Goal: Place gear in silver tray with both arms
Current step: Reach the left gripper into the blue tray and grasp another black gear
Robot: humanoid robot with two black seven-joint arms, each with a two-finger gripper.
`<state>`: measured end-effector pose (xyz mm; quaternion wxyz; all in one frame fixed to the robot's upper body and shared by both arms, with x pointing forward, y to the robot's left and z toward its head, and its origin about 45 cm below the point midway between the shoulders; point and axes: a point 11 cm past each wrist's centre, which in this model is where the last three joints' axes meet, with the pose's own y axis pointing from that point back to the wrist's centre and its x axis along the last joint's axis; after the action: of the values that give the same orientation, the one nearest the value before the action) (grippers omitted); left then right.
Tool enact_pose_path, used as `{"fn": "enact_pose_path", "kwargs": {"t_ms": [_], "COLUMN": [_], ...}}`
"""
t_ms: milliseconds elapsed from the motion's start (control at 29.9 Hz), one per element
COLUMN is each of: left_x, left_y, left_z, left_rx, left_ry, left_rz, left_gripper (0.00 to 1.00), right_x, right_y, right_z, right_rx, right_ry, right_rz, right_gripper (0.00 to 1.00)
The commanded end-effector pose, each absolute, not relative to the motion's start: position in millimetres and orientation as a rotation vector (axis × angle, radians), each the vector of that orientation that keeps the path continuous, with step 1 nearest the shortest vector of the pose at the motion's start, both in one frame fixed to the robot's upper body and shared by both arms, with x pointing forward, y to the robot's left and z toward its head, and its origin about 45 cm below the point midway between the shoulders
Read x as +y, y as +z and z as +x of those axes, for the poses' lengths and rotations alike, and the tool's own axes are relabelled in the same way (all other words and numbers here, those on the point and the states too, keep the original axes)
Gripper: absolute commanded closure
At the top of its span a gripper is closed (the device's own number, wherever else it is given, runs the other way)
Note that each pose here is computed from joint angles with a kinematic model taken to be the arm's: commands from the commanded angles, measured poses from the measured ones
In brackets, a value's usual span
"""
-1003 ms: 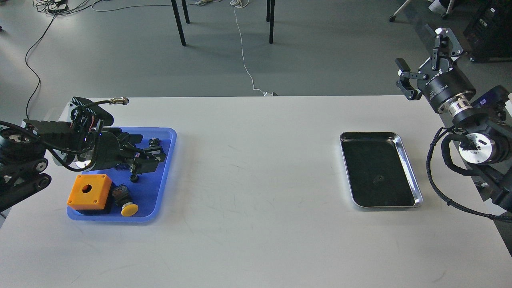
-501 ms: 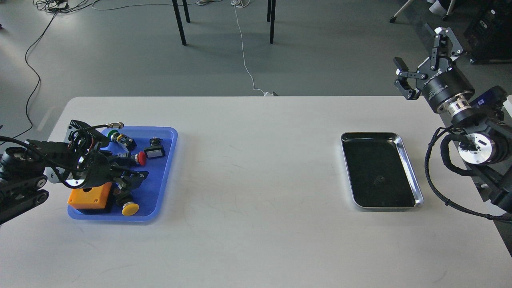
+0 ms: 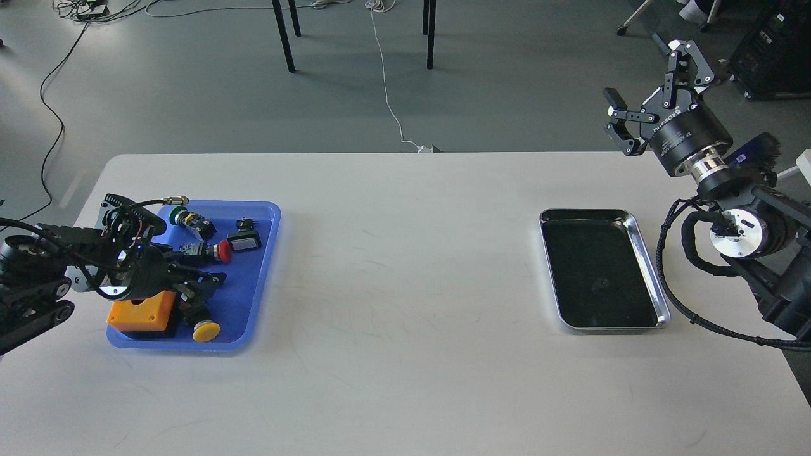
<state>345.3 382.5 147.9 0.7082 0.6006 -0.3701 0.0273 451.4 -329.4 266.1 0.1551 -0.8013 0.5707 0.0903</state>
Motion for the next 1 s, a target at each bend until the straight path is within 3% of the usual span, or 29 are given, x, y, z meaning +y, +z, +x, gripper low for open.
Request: {"fn": "enact_pose_path", "kwargs": {"t_ms": [0,969], "left_x": [381.9,379.9], "left_y": [148.4,138.5], "left_z": [345.7,337.1], "left_rx": [-0.811,-0.788], "left_ry": [0.076,0.060], "left_rz": [1.324,1.312], "left_gripper": [0.46,0.56], "right_x": [-327.8,-326.9], "right_y": [266.0,264.7], "right_z": [451.8,451.3], "right_rx": [1.632,1.630], "right_ry": [0.260,0.263], "right_rz": [-2.297,-2.301], "right_gripper": [0.00,0.00]}}
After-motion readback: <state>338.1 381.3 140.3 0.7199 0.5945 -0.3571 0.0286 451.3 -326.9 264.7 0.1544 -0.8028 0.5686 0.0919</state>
